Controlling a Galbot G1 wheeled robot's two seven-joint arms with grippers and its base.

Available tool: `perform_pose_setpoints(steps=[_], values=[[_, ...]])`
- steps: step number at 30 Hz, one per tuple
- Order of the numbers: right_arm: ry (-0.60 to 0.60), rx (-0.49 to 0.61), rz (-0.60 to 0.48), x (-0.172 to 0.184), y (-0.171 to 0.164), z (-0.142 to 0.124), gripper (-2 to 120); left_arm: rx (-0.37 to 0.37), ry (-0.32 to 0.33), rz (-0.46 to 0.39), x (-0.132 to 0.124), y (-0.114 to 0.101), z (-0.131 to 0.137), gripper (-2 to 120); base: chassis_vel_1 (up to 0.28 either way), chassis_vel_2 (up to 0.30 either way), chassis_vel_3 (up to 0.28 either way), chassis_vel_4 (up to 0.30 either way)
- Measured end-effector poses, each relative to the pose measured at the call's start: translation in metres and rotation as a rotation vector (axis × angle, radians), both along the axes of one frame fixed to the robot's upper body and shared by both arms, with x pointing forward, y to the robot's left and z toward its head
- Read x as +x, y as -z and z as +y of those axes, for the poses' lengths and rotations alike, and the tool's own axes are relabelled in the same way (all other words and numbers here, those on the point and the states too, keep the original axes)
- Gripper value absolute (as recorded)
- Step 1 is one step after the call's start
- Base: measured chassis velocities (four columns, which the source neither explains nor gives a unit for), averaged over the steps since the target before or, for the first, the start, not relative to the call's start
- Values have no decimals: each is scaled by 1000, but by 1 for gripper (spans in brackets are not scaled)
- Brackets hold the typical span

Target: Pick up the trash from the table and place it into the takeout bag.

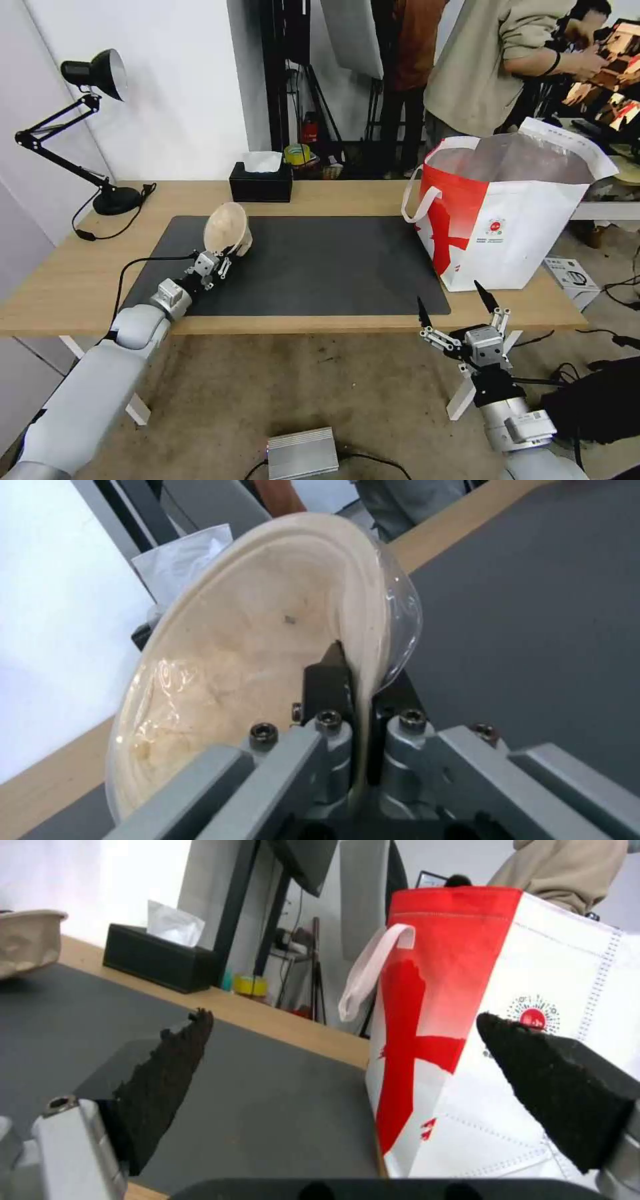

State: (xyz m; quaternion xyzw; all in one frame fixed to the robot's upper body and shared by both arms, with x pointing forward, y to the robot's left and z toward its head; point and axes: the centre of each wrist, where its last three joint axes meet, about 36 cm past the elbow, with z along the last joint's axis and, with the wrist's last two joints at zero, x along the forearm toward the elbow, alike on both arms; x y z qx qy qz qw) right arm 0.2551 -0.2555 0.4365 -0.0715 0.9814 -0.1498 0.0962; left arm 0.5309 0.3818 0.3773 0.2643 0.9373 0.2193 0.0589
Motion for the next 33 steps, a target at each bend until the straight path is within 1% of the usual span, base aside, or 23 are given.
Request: perform_pose_setpoints(steps=[15, 19, 21, 24, 25, 29, 30, 33], values=[[0, 0, 0, 0, 0, 0, 100, 7, 15, -12, -5, -7, -1, 0, 0, 0, 0, 0], [0, 0, 0, 0, 0, 0, 100, 8, 21, -32, -10, -19, 1, 0, 0, 0, 0, 0], [0, 0, 0, 0, 0, 0, 100, 8, 23, -35, -12, -21, 1, 0, 0, 0, 0, 0], [0, 0, 0, 0, 0, 0, 100, 5, 23, -60, -20, -37, 4, 0, 0, 0, 0, 0], [0, 0, 0, 0, 0, 0, 100, 5, 23, -60, -20, -37, 4, 0, 0, 0, 0, 0], [0, 0, 0, 0, 0, 0, 100, 5, 21, -82, -30, -56, 11, 0, 0, 0, 0, 0], [0, 0, 0, 0, 0, 0, 100, 5, 21, -82, -30, -56, 11, 0, 0, 0, 0, 0], [0, 0, 0, 0, 0, 0, 100, 8, 10, -98, -42, -71, 19, 0, 0, 0, 0, 0]])
